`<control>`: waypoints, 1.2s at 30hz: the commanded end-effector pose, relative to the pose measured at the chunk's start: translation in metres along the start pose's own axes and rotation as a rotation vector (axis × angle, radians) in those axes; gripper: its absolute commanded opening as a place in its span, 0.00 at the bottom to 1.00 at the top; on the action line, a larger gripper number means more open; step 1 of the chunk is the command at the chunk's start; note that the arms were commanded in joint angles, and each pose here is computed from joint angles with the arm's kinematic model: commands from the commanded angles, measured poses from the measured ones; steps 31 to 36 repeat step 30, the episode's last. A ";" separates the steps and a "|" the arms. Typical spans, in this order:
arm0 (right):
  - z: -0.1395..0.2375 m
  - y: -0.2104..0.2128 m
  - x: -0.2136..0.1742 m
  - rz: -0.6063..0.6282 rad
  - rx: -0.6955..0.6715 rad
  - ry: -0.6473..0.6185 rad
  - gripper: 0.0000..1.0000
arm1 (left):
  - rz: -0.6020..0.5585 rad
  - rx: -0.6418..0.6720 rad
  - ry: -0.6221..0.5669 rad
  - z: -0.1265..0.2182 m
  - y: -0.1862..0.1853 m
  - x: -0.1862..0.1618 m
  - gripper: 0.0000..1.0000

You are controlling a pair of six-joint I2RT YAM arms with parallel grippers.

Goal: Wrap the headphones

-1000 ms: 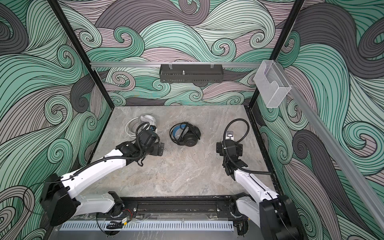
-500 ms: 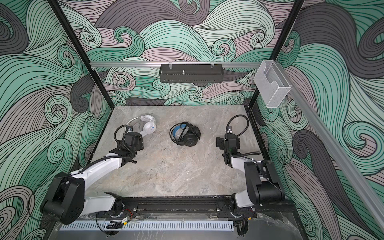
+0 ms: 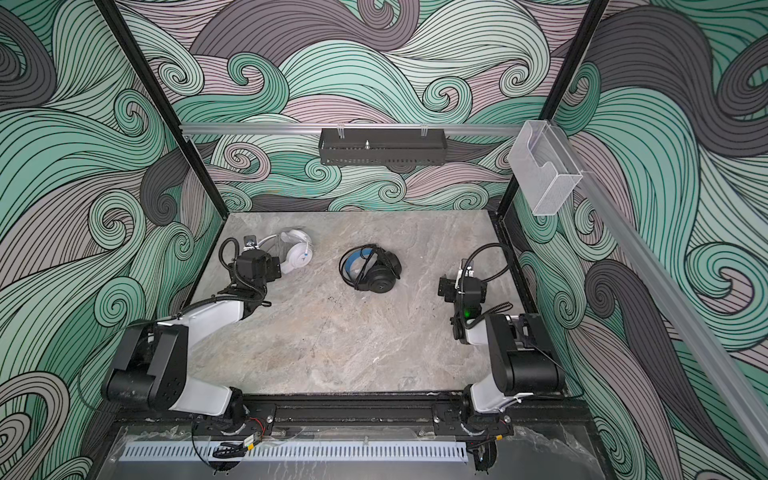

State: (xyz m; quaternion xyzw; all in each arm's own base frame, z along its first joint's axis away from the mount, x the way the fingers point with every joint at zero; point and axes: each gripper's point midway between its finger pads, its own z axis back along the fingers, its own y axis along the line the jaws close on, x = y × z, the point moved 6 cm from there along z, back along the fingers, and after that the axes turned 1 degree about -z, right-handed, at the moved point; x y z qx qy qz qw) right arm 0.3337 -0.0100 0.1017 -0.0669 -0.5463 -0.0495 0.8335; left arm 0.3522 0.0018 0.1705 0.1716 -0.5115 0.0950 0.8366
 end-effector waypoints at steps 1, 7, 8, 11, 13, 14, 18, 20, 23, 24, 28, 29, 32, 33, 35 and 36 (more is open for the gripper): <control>0.000 0.005 0.013 0.002 0.009 -0.055 1.00 | -0.026 0.009 0.011 0.005 0.010 -0.012 0.99; 0.002 0.005 0.013 0.001 0.012 -0.060 1.00 | 0.016 -0.018 -0.006 -0.021 0.017 -0.040 0.98; 0.001 0.005 0.013 0.001 0.012 -0.060 0.99 | 0.045 -0.013 0.002 -0.023 0.021 -0.045 0.99; 0.001 0.005 0.014 0.000 0.012 -0.062 1.00 | 0.097 -0.046 -0.013 -0.024 0.027 -0.054 0.99; 0.001 0.005 0.013 0.001 0.013 -0.060 1.00 | 0.092 -0.047 -0.036 -0.028 0.027 -0.059 0.99; 0.001 0.005 0.013 0.001 0.012 -0.059 1.00 | 0.094 -0.051 -0.038 -0.029 0.027 -0.059 0.99; 0.002 0.005 0.013 0.004 0.012 -0.060 1.00 | 0.107 -0.054 -0.013 -0.028 0.028 -0.059 0.99; 0.001 0.006 0.013 0.005 0.012 -0.059 1.00 | 0.107 -0.054 -0.010 -0.028 0.028 -0.059 0.99; 0.001 0.006 0.013 0.007 0.011 -0.058 0.99 | 0.109 -0.054 -0.009 -0.029 0.028 -0.058 0.99; 0.001 0.006 0.013 0.008 0.012 -0.055 1.00 | 0.108 -0.056 -0.006 -0.029 0.028 -0.059 0.99; 0.000 0.006 0.014 0.005 0.012 -0.056 1.00 | 0.108 -0.056 -0.008 -0.028 0.028 -0.059 0.99; 0.001 0.006 0.014 0.006 0.014 -0.057 1.00 | 0.107 -0.057 -0.008 -0.028 0.028 -0.059 0.99; 0.001 0.006 0.013 0.006 0.012 -0.056 1.00 | 0.108 -0.056 -0.008 -0.028 0.028 -0.059 0.99; 0.001 0.006 0.013 0.006 0.012 -0.056 1.00 | 0.108 -0.056 -0.008 -0.028 0.028 -0.059 0.99; 0.001 0.006 0.013 0.006 0.012 -0.056 1.00 | 0.108 -0.056 -0.008 -0.028 0.028 -0.059 0.99; 0.001 0.006 0.013 0.006 0.012 -0.056 1.00 | 0.108 -0.056 -0.008 -0.028 0.028 -0.059 0.99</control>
